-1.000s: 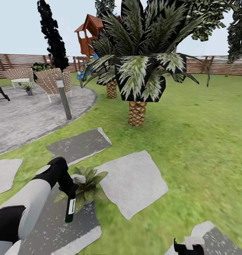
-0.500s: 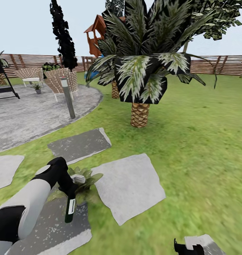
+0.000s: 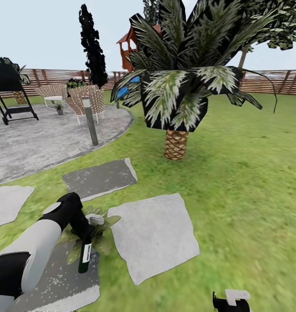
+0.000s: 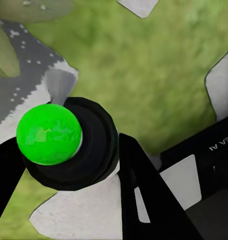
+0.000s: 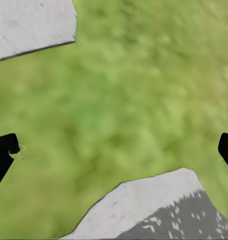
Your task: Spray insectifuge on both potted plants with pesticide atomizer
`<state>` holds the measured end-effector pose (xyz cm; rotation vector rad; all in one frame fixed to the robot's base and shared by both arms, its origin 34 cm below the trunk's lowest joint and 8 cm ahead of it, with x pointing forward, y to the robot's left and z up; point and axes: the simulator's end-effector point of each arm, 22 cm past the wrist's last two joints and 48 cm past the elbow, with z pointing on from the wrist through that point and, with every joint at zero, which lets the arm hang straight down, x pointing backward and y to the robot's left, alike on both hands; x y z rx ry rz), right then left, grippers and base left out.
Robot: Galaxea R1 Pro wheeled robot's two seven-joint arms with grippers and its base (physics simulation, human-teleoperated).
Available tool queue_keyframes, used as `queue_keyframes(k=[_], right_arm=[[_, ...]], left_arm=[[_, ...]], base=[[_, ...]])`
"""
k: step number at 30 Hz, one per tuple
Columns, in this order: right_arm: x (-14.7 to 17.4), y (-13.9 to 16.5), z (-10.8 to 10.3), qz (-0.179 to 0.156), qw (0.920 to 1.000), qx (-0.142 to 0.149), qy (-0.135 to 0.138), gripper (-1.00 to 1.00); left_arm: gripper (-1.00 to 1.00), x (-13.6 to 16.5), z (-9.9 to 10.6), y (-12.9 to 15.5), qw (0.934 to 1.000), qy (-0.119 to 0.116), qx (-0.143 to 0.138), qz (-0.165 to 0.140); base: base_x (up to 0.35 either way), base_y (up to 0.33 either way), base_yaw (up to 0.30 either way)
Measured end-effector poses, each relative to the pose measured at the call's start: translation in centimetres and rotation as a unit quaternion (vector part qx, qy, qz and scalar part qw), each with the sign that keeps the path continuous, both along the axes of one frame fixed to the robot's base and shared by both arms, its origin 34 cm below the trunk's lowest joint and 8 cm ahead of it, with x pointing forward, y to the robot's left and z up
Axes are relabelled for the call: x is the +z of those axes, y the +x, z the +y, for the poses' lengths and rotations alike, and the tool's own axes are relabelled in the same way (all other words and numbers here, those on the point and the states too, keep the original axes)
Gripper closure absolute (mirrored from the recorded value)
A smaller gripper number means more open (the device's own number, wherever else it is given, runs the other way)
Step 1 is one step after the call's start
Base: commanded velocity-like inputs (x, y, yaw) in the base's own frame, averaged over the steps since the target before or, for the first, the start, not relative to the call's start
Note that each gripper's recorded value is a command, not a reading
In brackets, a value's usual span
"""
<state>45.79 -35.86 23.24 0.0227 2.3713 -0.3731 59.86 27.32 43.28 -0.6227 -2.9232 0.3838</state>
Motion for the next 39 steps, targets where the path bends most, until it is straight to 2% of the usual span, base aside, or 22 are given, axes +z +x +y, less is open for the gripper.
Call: queue_keyframes(k=[14, 22, 29, 34, 39], right_arm=[[0.0, 0.0, 0.0, 0.0, 1.0, 0.0, 0.0, -1.0], [0.0, 0.0, 0.0, 0.0, 1.0, 0.0, 0.0, -1.0], [-0.2, -0.1, 0.1, 0.002, 1.0, -0.001, 0.001, -1.0], [-0.4, -0.3, 0.1, 0.005, 1.0, -0.001, 0.001, -1.0], [-0.5, -0.4, 0.1, 0.006, 1.0, 0.0, 0.001, -1.0]], left_arm=[[1.0, -0.4, 1.0, -0.4, 1.0, 0.01, 0.002, 0.002], [1.0, -2.5, 1.4, -2.9, 0.9996, 0.013, 0.002, 0.025], [1.0, -3.6, 3.2, -3.7, 0.999, 0.035, 0.006, 0.028], [1.0, -3.9, 3.5, -3.8, 0.9988, 0.038, 0.007, 0.029], [1.0, -4.4, 4.8, -4.0, 0.9979, 0.058, 0.008, 0.029]], base=[[0.063, -0.308, 0.278], [0.001, -0.275, 0.278], [0.0, -0.056, 0.238], [0.0, -0.002, 0.216], [0.0, 0.0, 0.081]])
